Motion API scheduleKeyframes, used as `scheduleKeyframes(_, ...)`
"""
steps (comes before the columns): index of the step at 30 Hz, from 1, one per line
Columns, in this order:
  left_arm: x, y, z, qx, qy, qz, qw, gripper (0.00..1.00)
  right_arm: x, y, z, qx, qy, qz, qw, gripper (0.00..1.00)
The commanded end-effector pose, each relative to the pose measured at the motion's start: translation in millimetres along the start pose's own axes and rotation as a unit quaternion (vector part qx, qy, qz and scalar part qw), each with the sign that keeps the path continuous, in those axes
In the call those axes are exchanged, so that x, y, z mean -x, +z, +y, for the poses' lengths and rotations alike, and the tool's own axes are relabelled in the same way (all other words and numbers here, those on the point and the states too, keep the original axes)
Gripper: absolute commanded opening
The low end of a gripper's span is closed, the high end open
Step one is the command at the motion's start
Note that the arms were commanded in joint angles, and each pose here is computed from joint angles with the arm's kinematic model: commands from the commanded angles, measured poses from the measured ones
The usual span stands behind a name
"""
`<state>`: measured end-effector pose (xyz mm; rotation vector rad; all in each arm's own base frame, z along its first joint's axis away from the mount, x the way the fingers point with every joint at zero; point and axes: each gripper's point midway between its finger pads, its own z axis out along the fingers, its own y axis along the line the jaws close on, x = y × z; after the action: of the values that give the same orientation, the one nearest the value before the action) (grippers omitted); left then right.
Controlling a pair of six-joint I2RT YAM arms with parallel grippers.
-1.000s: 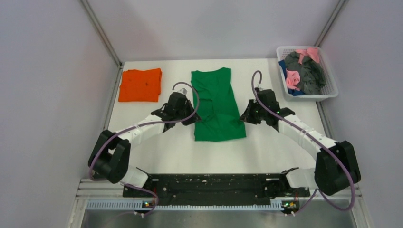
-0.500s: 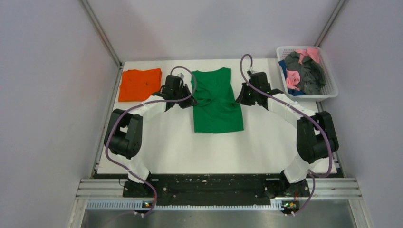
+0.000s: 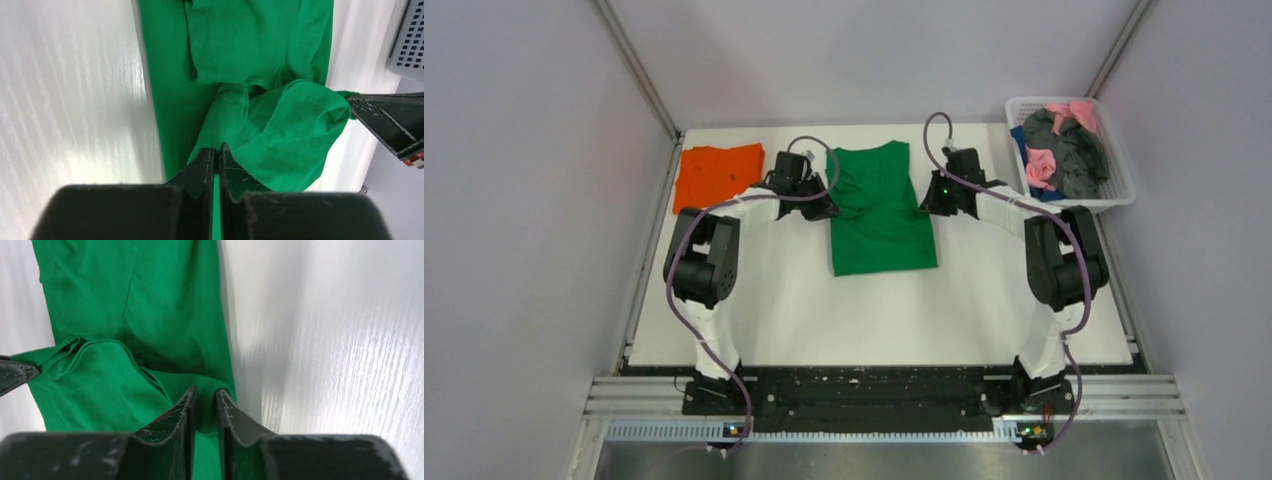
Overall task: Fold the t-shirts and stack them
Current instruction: Fold the folded rectangular tshirt in 1/3 of the way, then grab one side of the 2/3 rectangular tshirt with both arms
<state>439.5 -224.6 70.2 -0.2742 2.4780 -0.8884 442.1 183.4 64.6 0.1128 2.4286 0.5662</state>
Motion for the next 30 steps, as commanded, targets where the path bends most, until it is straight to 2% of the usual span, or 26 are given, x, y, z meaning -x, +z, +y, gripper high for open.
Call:
scheduleKeyframes(1,24.5,-4.7,-19.4,-0.032,0.028,-0.016,0.999,0.31,46.7,1.4,14.9,0.026,-0.012,-0.053,0.998,0.34)
scheduleKeyframes(4,31.9,-15.7,-22.8,-0.025,0.030,-0.023,0.999,0.45,53.3,-6.8,14.7,0.016,-0.014,-0.058,0.998,0.68)
scheduleKeyframes(5,31.7,-20.8,-24.1,-0.023,0.031,-0.025,0.999,0.54,53.7,-11.1,14.7,0.012,-0.014,-0.060,0.998,0.78)
scheduleKeyframes(6,31.2,-27.1,-25.8,-0.023,0.032,-0.030,0.999,0.71,54.1,-17.6,14.7,0.009,-0.015,-0.064,0.998,0.87)
scheduleKeyframes(7,29.5,-33.8,-27.1,-0.024,0.033,-0.036,0.999,0.95,53.8,-23.5,14.6,0.009,-0.015,-0.069,0.997,0.95)
scheduleKeyframes(8,25.8,-39.6,-26.9,-0.025,0.030,-0.038,0.999,0.98,53.2,-33.7,17.5,0.014,-0.016,-0.076,0.997,0.98)
scheduleKeyframes(12,-3.9,-60.2,-25.9,-0.034,0.019,-0.029,0.999,0.99,23.9,-59.1,30.8,0.069,-0.025,-0.057,0.996,0.98)
scheduleKeyframes(14,-33.4,-63.0,-19.8,-0.033,0.012,-0.012,0.999,0.99,1.6,-69.8,32.7,0.087,-0.024,-0.040,0.995,0.98)
scheduleKeyframes(18,-81.3,-66.8,-11.9,-0.026,0.005,0.014,1.000,0.99,-45.0,-86.2,16.8,0.079,-0.010,-0.018,0.997,0.98)
scheduleKeyframes(24,-119.8,-61.9,11.2,-0.016,-0.022,0.041,0.999,0.98,-81.3,-96.2,-6.2,0.048,0.017,-0.007,0.999,0.99)
scheduleKeyframes(28,-131.0,-56.1,14.1,-0.018,-0.029,0.050,0.998,0.86,-90.1,-93.7,-9.0,0.051,0.024,-0.002,0.998,0.97)
scheduleKeyframes(30,-136.6,-52.0,14.7,-0.016,-0.034,0.060,0.998,0.74,-91.5,-92.1,-6.8,0.059,0.029,-0.004,0.998,0.94)
